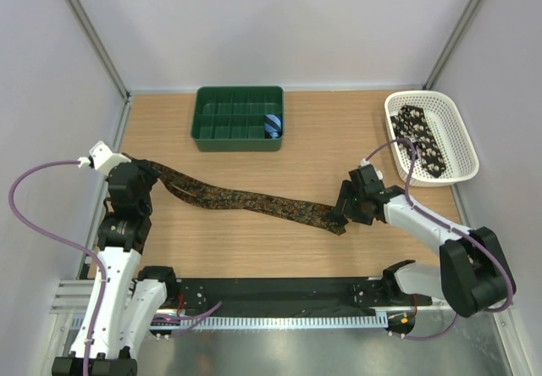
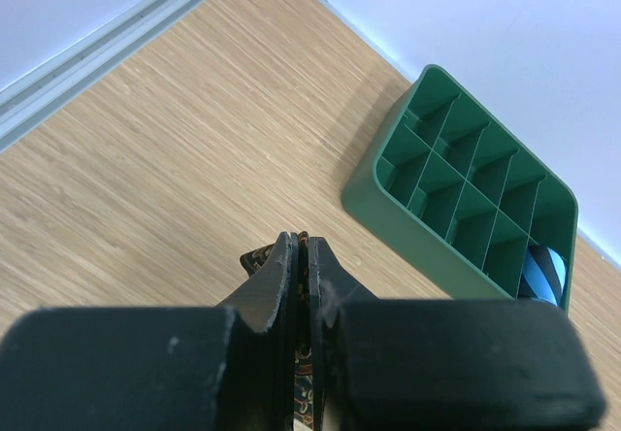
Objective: Roll the ties
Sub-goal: Flatten the tie
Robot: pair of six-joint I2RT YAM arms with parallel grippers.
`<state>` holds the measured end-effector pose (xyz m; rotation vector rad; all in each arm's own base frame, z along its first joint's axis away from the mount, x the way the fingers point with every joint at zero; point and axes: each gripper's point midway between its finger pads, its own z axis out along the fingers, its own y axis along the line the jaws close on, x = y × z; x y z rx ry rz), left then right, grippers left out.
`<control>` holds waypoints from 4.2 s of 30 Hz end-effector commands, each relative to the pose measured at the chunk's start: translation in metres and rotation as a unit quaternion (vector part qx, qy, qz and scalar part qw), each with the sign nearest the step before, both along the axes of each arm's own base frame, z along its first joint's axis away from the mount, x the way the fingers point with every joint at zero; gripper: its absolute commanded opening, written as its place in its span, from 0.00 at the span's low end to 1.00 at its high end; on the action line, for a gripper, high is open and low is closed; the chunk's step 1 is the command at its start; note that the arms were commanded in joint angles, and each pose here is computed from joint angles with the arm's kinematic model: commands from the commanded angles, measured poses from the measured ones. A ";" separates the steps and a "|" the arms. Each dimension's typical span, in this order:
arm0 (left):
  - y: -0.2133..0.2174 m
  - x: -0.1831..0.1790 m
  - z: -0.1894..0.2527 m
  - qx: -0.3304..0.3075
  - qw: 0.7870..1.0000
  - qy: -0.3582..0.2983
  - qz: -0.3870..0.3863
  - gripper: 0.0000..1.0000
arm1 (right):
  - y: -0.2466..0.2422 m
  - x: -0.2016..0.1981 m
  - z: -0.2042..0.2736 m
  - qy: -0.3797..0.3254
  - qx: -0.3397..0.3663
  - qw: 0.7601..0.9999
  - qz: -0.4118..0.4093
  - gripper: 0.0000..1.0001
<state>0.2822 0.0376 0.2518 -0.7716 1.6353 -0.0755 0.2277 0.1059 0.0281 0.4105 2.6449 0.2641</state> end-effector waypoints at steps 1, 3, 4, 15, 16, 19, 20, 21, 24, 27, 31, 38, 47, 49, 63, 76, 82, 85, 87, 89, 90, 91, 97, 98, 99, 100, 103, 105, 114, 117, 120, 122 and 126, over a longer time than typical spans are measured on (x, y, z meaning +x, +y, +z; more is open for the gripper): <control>0.001 0.004 0.014 0.000 1.000 -0.031 0.001 0.01 | 0.002 0.017 -0.005 -0.015 -0.003 1.000 -0.018 0.67; 0.001 0.003 0.014 0.000 0.999 -0.032 0.000 0.01 | -0.002 0.016 -0.012 -0.013 -0.017 1.000 -0.023 0.64; 0.001 0.003 0.014 0.000 0.999 -0.032 0.000 0.01 | -0.005 0.015 -0.016 -0.009 -0.029 0.999 -0.024 0.62; -0.003 0.005 0.015 -0.002 0.999 -0.037 -0.011 0.01 | -0.007 0.006 -0.018 0.001 -0.143 0.990 0.007 0.51; -0.003 0.005 0.015 -0.002 0.999 -0.037 -0.012 0.01 | -0.008 0.006 -0.018 0.000 -0.157 0.988 0.008 0.51; -0.003 0.004 0.014 -0.002 0.999 -0.037 -0.012 0.01 | -0.010 0.002 -0.026 0.016 -0.177 0.984 0.015 0.51; -0.003 0.004 0.014 -0.002 0.999 -0.037 -0.012 0.01 | -0.009 0.002 -0.026 0.018 -0.178 0.984 0.015 0.50; -0.003 0.004 0.014 -0.002 0.999 -0.037 -0.012 0.01 | -0.008 0.001 -0.028 0.021 -0.182 0.983 0.017 0.49; -0.004 0.004 0.015 -0.004 0.999 -0.041 -0.015 0.01 | -0.009 0.000 -0.033 0.034 -0.194 0.980 0.020 0.29; -0.006 0.004 0.013 -0.006 0.999 -0.040 -0.018 0.01 | -0.006 -0.001 -0.039 0.048 -0.193 0.980 0.027 0.10; -0.010 0.004 0.010 -0.013 0.999 -0.042 -0.029 0.01 | -0.002 0.011 -0.033 0.037 -0.189 0.981 0.031 0.01; -0.030 0.005 -0.008 -0.039 0.996 -0.027 -0.076 0.00 | -0.022 0.075 -0.006 0.014 -0.161 0.987 -0.003 0.01; -0.066 -0.014 -0.062 -0.115 0.981 0.037 -0.150 0.00 | -0.061 0.178 0.021 0.000 -0.157 0.987 -0.017 0.01; -0.081 -0.022 -0.074 -0.144 0.972 0.042 -0.180 0.00 | -0.068 0.203 0.020 0.000 -0.160 0.987 -0.019 0.01; -0.120 -0.068 -0.175 -0.176 0.945 0.134 -0.241 0.00 | -0.097 0.316 0.010 -0.024 -0.144 0.989 -0.034 0.01; -0.178 -0.108 -0.211 -0.217 0.906 0.196 -0.307 0.01 | -0.122 0.403 0.043 -0.129 -0.160 0.978 -0.033 0.01; -0.189 -0.127 -0.230 -0.186 0.901 0.223 -0.322 0.40 | -0.109 0.426 0.062 -0.186 -0.122 0.975 -0.026 0.39; -0.183 -0.126 -0.230 -0.153 0.909 0.225 -0.316 0.57 | -0.095 0.425 0.073 -0.199 -0.088 0.976 -0.014 0.75; -0.179 -0.118 -0.216 -0.141 0.919 0.203 -0.307 0.66 | -0.096 0.421 0.100 -0.220 -0.084 0.972 -0.022 0.75; -0.176 -0.109 -0.196 -0.126 0.928 0.178 -0.302 0.72 | -0.096 0.412 0.122 -0.238 -0.084 0.967 -0.024 0.75; -0.170 -0.108 -0.192 -0.111 0.932 0.178 -0.296 0.73 | -0.094 0.409 0.129 -0.242 -0.083 0.967 -0.022 0.75; -0.162 -0.103 -0.185 -0.095 0.940 0.168 -0.281 0.74 | -0.094 0.401 0.132 -0.237 -0.084 0.968 -0.020 0.76; -0.158 -0.097 -0.167 -0.059 0.944 0.166 -0.279 0.80 | -0.057 0.337 0.163 -0.218 -0.038 0.975 0.027 0.75; -0.160 -0.097 -0.168 -0.054 0.942 0.167 -0.285 0.80 | -0.047 0.325 0.165 -0.215 -0.024 0.975 0.042 0.72; -0.162 -0.094 -0.166 -0.046 0.942 0.161 -0.292 0.80 | -0.031 0.302 0.163 -0.206 -0.007 0.977 0.058 0.66; -0.161 -0.093 -0.166 -0.041 0.942 0.161 -0.290 0.80 | -0.021 0.289 0.166 -0.208 0.010 0.976 0.065 0.65; -0.170 -0.084 -0.155 -0.019 0.939 0.139 -0.315 0.80 | 0.020 0.236 0.161 -0.214 0.053 0.970 0.100 0.61; -0.180 -0.080 -0.147 -0.018 0.934 0.128 -0.333 0.80 | 0.030 0.211 0.153 -0.206 0.080 0.973 0.072 0.60; -0.207 -0.057 -0.143 0.086 0.905 0.127 -0.396 0.80 | 0.101 0.082 0.079 -0.145 0.107 0.973 0.142 0.43; -0.220 -0.048 -0.144 0.089 0.899 0.137 -0.406 0.80 | 0.111 0.059 0.066 -0.133 0.074 0.973 0.175 0.32; -0.236 -0.042 -0.157 0.099 0.881 0.160 -0.435 0.78 | 0.123 0.044 0.060 -0.142 0.030 0.966 0.214 0.31; -0.239 -0.039 -0.164 0.101 0.879 0.170 -0.434 0.78 | 0.121 0.041 0.053 -0.140 -0.005 0.966 0.219 0.31; -0.242 -0.035 -0.171 0.087 0.879 0.163 -0.439 0.76 | 0.132 0.033 0.042 -0.133 -0.034 0.962 0.236 0.31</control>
